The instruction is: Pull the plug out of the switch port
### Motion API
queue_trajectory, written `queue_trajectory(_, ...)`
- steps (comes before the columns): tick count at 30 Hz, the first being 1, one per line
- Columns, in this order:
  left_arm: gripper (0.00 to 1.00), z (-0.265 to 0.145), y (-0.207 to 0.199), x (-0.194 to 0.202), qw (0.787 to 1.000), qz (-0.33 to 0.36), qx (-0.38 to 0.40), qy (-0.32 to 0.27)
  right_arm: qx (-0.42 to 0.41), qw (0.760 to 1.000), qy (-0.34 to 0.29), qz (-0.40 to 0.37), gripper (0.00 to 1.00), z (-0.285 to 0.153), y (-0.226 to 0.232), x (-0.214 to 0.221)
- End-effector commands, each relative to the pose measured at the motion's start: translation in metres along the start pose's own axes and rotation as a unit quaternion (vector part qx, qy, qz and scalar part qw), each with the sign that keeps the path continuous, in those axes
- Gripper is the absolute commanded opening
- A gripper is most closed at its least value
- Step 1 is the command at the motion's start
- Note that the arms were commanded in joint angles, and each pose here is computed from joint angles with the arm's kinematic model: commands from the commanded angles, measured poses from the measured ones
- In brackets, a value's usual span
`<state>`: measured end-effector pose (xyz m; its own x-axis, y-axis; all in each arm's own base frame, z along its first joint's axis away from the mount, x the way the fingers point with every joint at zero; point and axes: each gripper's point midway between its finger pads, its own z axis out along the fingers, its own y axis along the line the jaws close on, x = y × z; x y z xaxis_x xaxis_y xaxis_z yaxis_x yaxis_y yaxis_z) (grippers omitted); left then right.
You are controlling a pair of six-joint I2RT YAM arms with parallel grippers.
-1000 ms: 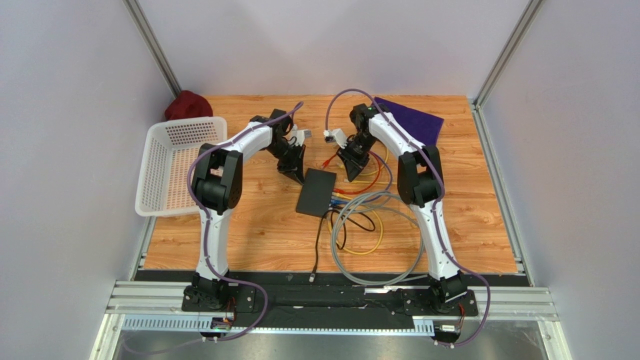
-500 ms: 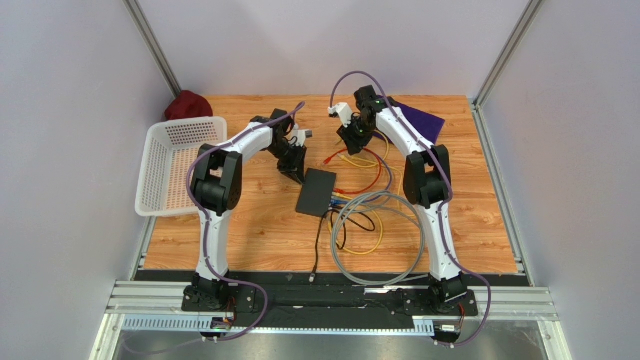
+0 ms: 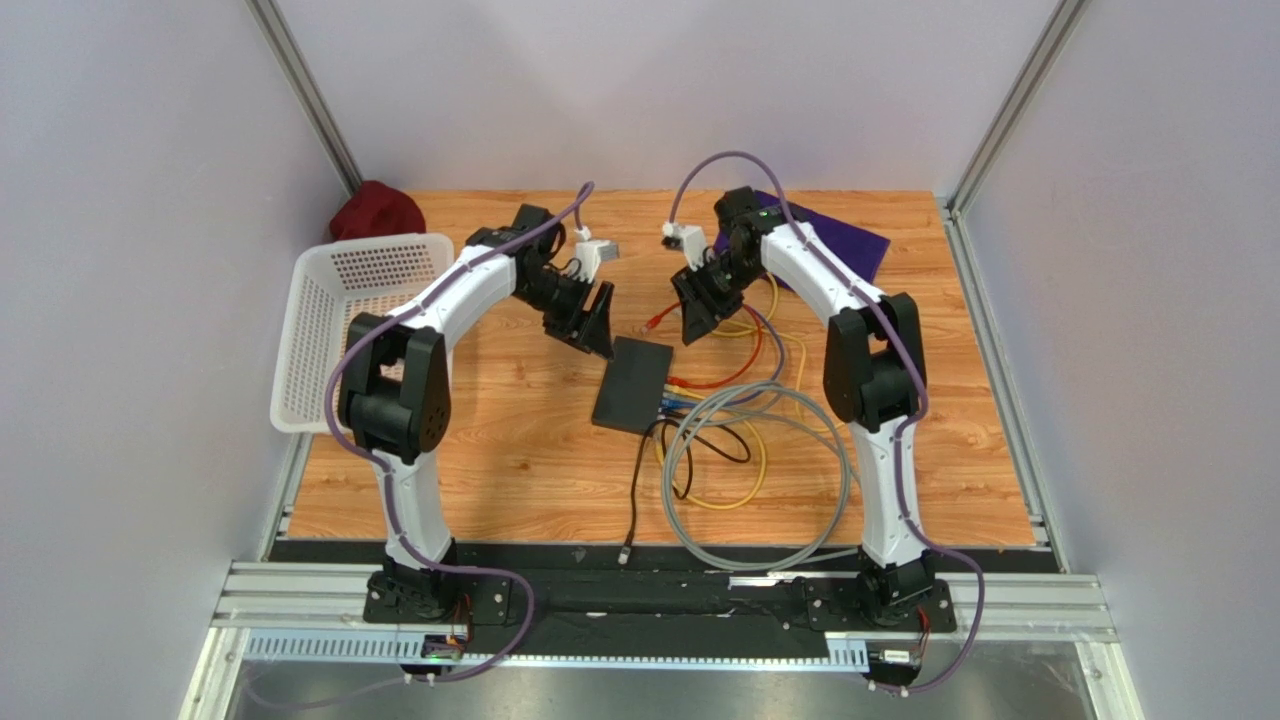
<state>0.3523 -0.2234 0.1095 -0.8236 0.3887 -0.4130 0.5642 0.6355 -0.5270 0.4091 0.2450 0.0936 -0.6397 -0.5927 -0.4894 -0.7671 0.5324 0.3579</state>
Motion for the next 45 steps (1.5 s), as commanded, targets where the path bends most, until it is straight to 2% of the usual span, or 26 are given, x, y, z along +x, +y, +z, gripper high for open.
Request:
queue_trajectory(1,0.61,-0.017,-0.022,0.019,0.987,0.141,0.067,-0.019,-0.093,0.99,0.057,0.086,0.47,0.03,0.026,0.037)
queue_trajectory(3,0.51,-0.025,-0.028,0.027,0.977,0.204,0.061,-0.027,-0.107,0.988,0.061,0.097,0.46,0.039,0.028,0.041)
queue_trajectory(6,0.32,-0.014,-0.026,0.059,0.951,0.305,0.051,0.006,-0.115,0.986,0.063,0.099,0.42,0.05,0.028,0.039)
queue_trajectory(7,0.18,-0.006,-0.021,0.074,0.933,0.355,0.054,0.027,-0.116,0.986,0.062,0.103,0.4,0.054,0.029,0.036)
queue_trajectory(9,0.03,0.001,-0.018,0.088,0.912,0.403,0.053,0.051,-0.118,0.986,0.058,0.106,0.38,0.062,0.025,0.03)
queue_trajectory(10,0.0,0.005,-0.016,0.092,0.905,0.418,0.058,0.058,-0.118,0.985,0.057,0.108,0.37,0.065,0.025,0.028)
queue_trajectory(16,0.0,0.037,-0.018,0.095,0.887,0.444,0.079,0.102,-0.123,0.987,0.032,0.098,0.36,0.074,0.022,0.008)
queue_trajectory(18,0.02,0.05,-0.006,0.095,0.89,0.435,0.059,0.124,-0.123,0.987,0.028,0.098,0.36,0.077,0.021,0.005)
queue_trajectory(21,0.06,0.062,0.011,0.087,0.908,0.391,0.022,0.15,-0.123,0.988,0.024,0.096,0.36,0.076,0.02,0.002)
queue_trajectory(28,0.07,0.06,0.02,0.067,0.912,0.387,-0.021,0.133,-0.136,0.985,0.022,0.107,0.37,0.077,0.023,0.002)
queue_trajectory(31,0.09,0.044,-0.002,0.048,0.92,0.377,-0.001,0.11,-0.134,0.985,0.013,0.104,0.4,0.07,0.024,-0.005)
queue_trajectory(33,0.12,0.021,-0.023,0.039,0.923,0.37,0.023,0.1,-0.129,0.986,0.002,0.103,0.42,0.059,0.022,-0.01)
queue_trajectory(34,0.18,0.015,-0.033,0.039,0.925,0.367,0.041,0.094,-0.125,0.987,-0.002,0.104,0.47,0.055,0.02,-0.012)
queue_trajectory(36,0.26,-0.003,-0.044,0.037,0.927,0.359,0.046,0.093,-0.117,0.987,-0.013,0.105,0.5,0.043,0.015,-0.015)
queue_trajectory(37,0.38,-0.008,-0.043,0.035,0.931,0.351,0.042,0.092,-0.116,0.988,-0.014,0.106,0.53,0.04,0.013,-0.014)
queue_trajectory(39,0.5,-0.013,-0.036,0.028,0.949,0.305,0.015,0.082,-0.114,0.987,-0.019,0.111,0.55,0.031,0.008,-0.011)
queue_trajectory(42,0.57,-0.009,-0.027,0.014,0.976,0.208,0.0,0.057,-0.125,0.985,-0.017,0.115,0.57,0.028,0.003,-0.003)
queue_trajectory(44,0.58,-0.005,-0.017,0.008,0.992,0.116,-0.005,0.046,-0.148,0.981,-0.009,0.124,0.57,0.03,0.006,0.004)
queue_trajectory(45,0.58,-0.004,-0.015,0.0,0.995,0.093,-0.002,0.035,-0.157,0.979,-0.008,0.129,0.57,0.031,0.007,0.005)
